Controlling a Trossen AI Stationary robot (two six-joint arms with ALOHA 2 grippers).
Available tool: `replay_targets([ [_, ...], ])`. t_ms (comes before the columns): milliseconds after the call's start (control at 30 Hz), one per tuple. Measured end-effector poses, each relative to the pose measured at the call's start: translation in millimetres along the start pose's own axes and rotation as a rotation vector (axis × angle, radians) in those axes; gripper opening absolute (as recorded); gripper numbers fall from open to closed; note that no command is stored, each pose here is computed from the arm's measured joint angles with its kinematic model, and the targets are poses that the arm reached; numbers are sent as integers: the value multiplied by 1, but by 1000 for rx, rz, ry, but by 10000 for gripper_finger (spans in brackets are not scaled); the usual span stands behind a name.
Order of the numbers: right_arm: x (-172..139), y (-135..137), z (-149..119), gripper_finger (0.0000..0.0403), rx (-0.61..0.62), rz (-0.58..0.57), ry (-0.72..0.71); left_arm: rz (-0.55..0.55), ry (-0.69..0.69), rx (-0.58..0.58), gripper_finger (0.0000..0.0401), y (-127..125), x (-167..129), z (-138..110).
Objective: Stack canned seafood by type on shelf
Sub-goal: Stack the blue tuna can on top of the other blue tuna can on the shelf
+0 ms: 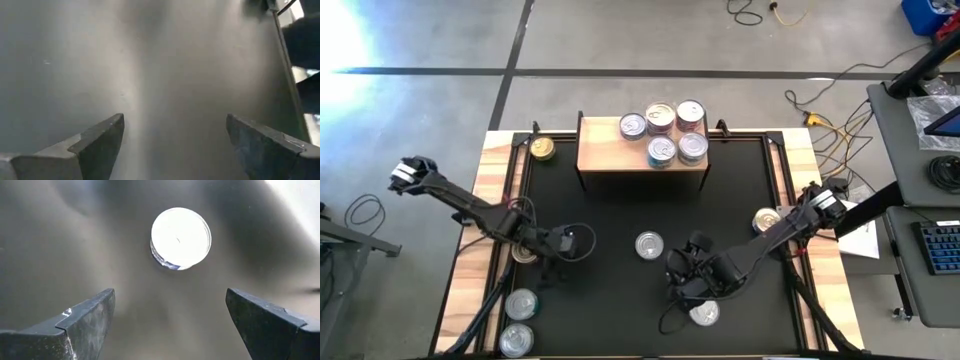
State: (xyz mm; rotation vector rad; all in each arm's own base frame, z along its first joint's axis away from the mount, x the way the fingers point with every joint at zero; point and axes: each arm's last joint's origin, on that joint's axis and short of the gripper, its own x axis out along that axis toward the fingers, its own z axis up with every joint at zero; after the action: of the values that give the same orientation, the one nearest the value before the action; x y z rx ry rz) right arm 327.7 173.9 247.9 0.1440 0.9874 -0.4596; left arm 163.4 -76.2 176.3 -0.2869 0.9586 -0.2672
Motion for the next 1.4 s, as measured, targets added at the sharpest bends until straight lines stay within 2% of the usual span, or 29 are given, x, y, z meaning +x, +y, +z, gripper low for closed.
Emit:
replay_targets([
  [133,-2,0,4,373,-84,10,-7,-12,23,-11,336,-8,4,3],
  [233,-5,2,8,373,-164,34,-26,-27,-4,35,333,-25,0,20],
  [333,-12,9,17,373,-135,89,-84,24,-47,190,324,-49,-6,42],
  [433,-17,15,15,373,-120,110,-112,130,-41,362,318,-61,-6,52],
  [500,-21,18,10,373,-100,111,-110,172,-32,390,317,-61,0,56],
  [667,-26,29,-6,373,-53,126,-101,146,-65,356,317,-59,15,67],
  [800,-20,37,-20,373,-48,103,-71,102,-127,387,316,-66,19,79],
  [933,-8,42,-28,373,-73,80,-48,120,-47,379,315,-60,33,66],
  [1100,32,38,-22,373,-22,34,2,172,-38,276,315,-47,43,47],
  [1200,56,37,-12,372,6,59,18,207,-121,257,316,-43,45,48],
  [1300,62,34,-7,366,-7,44,5,202,-170,226,324,-35,49,49],
  [1400,57,26,-7,359,-35,16,11,188,-150,149,343,-18,57,50],
])
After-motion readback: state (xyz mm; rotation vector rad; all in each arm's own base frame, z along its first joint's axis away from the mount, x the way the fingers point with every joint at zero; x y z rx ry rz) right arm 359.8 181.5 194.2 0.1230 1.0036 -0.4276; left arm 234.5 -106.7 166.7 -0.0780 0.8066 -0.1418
